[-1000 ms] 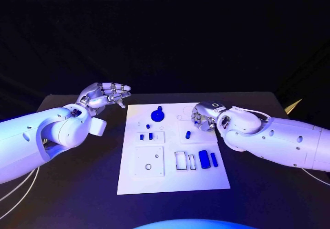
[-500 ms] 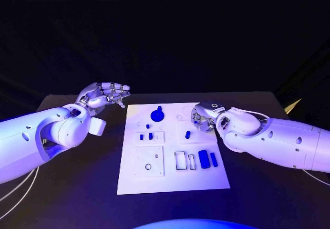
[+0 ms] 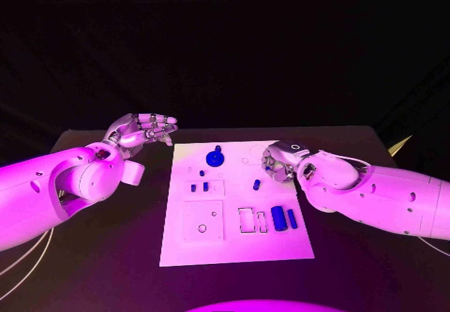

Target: Assemble the parts on the task board

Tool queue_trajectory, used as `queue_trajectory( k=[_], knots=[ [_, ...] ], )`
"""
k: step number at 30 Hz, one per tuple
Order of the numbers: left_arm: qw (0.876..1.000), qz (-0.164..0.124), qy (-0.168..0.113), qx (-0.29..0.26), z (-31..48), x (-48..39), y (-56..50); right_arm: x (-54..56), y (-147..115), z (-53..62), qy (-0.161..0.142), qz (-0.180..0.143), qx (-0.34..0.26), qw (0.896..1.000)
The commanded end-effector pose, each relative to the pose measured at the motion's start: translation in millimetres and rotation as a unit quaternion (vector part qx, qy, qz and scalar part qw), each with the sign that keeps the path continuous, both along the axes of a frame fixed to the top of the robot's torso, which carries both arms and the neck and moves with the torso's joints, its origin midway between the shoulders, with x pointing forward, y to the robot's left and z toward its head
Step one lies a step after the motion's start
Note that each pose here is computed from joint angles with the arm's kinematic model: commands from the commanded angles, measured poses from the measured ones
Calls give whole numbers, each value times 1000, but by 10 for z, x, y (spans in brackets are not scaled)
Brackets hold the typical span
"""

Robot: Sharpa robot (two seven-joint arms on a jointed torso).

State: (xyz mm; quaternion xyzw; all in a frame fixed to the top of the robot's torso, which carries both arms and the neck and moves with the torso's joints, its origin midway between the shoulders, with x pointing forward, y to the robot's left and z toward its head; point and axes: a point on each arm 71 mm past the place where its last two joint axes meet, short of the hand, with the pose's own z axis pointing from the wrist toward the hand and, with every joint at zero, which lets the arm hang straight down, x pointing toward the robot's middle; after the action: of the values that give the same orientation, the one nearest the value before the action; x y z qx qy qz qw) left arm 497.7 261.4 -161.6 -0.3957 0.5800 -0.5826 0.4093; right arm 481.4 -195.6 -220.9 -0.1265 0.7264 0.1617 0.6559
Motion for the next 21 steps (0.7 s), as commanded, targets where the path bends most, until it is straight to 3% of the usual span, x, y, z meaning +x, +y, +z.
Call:
queue_trajectory(
  k=[1, 21],
  knots=[
    [1000, -12, -5, -15, 21, 0, -24, -36, 11, -13, 2, 4, 7, 1000],
    [1000, 5, -7, -15, 6, 55, 64, -165, 43, 192, -12, 20, 39, 999]
  ],
)
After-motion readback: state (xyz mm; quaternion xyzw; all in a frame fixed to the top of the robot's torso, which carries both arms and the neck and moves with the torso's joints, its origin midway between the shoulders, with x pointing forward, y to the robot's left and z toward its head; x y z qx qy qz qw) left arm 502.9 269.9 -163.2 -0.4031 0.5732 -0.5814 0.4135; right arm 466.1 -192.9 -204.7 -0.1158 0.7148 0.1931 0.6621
